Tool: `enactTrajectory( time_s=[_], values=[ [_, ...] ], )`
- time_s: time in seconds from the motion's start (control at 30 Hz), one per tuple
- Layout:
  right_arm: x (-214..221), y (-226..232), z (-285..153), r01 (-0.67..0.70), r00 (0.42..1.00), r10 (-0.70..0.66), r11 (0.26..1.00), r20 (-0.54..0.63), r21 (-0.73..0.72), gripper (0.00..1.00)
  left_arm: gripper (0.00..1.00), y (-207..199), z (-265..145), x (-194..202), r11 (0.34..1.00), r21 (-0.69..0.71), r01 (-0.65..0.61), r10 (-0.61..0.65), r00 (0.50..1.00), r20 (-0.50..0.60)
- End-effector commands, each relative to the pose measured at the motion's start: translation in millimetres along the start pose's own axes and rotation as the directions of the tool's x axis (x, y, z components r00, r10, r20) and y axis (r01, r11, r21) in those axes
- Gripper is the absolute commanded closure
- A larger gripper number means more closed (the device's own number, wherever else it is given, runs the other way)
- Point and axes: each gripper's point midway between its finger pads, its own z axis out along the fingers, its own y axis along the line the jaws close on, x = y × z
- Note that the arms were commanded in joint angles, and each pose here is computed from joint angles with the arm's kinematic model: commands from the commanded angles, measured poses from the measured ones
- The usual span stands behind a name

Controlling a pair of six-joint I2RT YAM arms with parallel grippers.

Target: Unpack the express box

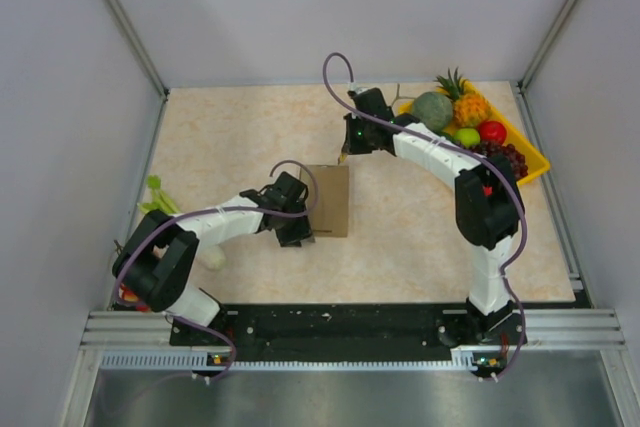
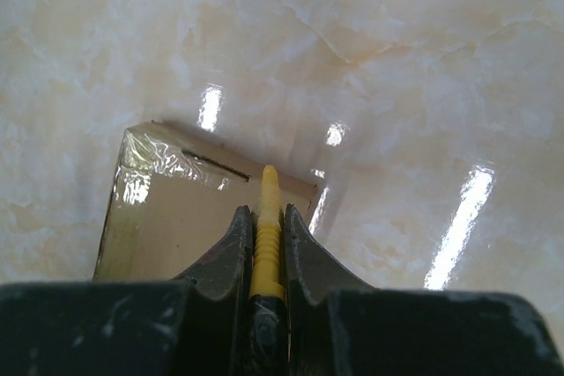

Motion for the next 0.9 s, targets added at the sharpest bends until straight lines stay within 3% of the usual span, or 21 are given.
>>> enactTrajectory(
  time_s=[0.0, 0.27, 0.63, 0.87],
  values=[
    [7, -9, -8, 0.045, 0.999, -0.044, 0.998, -0.013, 0.048, 1.00, 0.55, -11, -2, -24, 1.000, -0.013, 0.028, -0.027, 0.997, 0.079],
    [14, -13, -21, 0.037, 0.999, -0.036, 0.998, -0.019, 0.058, 1.00, 0.54, -1, -1, -40, 0.996, -0.072, 0.048, -0.040, 0.993, 0.108],
    [32, -17, -59, 0.007, 1.000, -0.005, 0.998, -0.025, 0.061, 1.00, 0.54, 2, 1, -98, 0.991, -0.046, 0.122, -0.113, 0.981, 0.161],
    [72, -19, -88, -0.039, 0.995, 0.042, 0.999, -0.088, 0.034, 1.00, 0.54, -10, 12, -124, 0.993, 0.021, 0.120, -0.121, 0.982, 0.143]
  ],
)
